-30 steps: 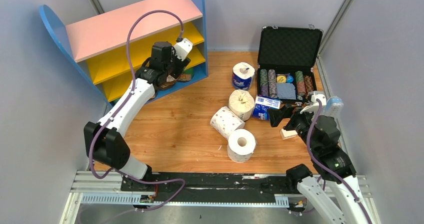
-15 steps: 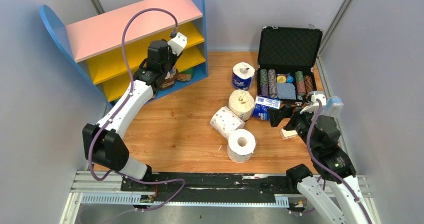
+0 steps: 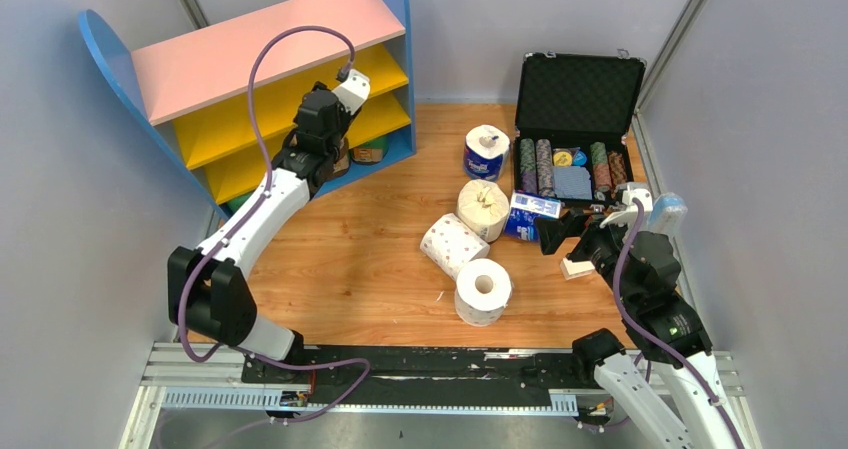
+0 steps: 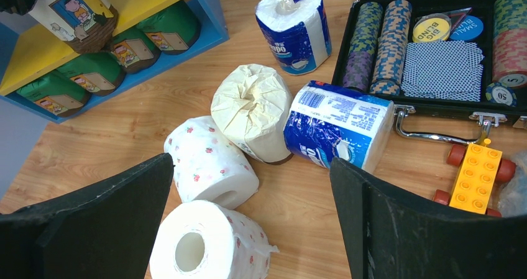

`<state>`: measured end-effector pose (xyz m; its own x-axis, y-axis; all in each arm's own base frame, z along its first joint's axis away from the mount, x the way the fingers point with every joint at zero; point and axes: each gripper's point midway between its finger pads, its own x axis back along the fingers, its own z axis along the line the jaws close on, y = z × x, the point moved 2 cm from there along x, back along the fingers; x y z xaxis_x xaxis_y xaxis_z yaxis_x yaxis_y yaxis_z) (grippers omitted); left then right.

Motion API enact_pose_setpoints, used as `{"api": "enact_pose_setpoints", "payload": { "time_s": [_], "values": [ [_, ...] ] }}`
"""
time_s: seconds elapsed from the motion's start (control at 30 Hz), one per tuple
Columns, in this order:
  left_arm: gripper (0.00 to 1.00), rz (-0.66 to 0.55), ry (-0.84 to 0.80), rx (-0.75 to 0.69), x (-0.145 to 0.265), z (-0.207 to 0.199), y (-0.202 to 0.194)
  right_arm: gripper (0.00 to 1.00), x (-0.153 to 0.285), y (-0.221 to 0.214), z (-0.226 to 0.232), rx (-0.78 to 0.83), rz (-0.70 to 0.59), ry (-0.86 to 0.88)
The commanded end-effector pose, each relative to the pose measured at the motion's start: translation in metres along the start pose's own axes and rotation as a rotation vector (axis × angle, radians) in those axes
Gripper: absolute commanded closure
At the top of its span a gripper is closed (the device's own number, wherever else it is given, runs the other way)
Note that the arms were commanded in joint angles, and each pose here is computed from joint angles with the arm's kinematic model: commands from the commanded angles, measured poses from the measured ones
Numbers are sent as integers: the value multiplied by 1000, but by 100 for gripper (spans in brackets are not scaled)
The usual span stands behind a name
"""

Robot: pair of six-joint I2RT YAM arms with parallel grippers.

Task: Place and organize the paper towels onto the shelf
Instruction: Place the paper towel on the shelf.

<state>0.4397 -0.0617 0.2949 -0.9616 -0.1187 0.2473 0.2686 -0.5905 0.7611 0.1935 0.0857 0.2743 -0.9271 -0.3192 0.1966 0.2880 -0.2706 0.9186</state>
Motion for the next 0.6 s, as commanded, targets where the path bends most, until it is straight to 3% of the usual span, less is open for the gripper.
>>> {"api": "enact_pose_setpoints", "payload": {
  "time_s": [0.0,0.4,0.57],
  "values": [
    [38,24,103,24,9,25,-5,0,0,9,5,-14,-37,21],
    [20,-68,8,227,44,39,36,0,-1,8,5,-14,-35,18],
    [19,-65,-24,317,64,37,43,0,-2,8,5,-15,-31,19]
  ]
}}
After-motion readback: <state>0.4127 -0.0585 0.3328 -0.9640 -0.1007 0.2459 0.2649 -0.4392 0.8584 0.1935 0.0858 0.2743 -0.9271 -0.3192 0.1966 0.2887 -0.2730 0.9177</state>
